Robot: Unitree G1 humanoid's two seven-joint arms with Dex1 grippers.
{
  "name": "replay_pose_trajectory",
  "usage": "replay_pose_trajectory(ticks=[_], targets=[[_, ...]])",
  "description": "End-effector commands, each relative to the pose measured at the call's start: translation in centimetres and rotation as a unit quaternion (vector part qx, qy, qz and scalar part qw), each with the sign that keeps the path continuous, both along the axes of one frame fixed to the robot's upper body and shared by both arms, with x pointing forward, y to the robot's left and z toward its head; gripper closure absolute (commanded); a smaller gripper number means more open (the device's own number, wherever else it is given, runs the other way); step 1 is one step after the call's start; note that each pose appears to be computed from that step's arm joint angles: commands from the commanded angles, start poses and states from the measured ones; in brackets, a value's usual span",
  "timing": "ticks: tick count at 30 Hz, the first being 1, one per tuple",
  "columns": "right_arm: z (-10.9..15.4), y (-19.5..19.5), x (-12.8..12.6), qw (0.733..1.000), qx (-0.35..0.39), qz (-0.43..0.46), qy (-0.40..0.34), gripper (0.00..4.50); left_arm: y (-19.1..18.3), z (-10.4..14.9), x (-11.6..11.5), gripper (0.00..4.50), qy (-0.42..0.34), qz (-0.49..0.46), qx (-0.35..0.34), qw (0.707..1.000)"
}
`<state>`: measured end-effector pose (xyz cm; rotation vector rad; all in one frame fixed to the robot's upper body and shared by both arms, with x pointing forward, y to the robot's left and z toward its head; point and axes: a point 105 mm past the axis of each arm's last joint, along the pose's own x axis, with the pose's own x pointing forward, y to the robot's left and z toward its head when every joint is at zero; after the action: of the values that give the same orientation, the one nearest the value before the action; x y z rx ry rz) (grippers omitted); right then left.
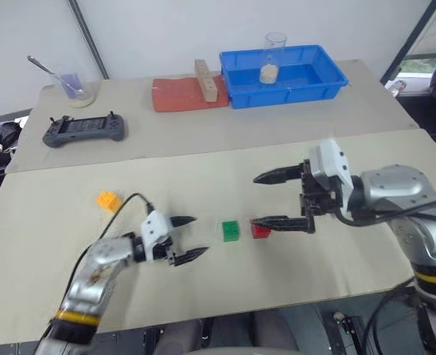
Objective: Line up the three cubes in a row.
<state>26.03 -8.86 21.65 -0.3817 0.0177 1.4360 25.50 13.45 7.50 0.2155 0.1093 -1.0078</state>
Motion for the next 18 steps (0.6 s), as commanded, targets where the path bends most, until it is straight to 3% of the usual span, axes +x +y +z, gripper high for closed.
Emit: replay_pose_trajectory(ticks=[1,4,11,18], targets=[[1.6,1.7,-0.4,0.999,0.024,0.031,-0.014,0.00,2.8,3.7,-0.1,0.07,-0.070,0.151,-0.040,0.985],[2.5,2.8,-0.4,0.998,0.041,0.050,-0.010,0.00,6.8,4.8,-0.9,0.07,-0.080,0.268,-0.059,0.958],[3.3,4.0,-0.2,0.996,0.050,0.077,-0.007,0.00,13.9,5.0,-3.0,0.07,-0.079,0.371,-0.026,0.925],[3.6,4.4,-0.3,0.995,0.050,0.082,-0.011,0.00,16.3,4.7,-0.4,0.07,-0.075,0.380,-0.025,0.922]])
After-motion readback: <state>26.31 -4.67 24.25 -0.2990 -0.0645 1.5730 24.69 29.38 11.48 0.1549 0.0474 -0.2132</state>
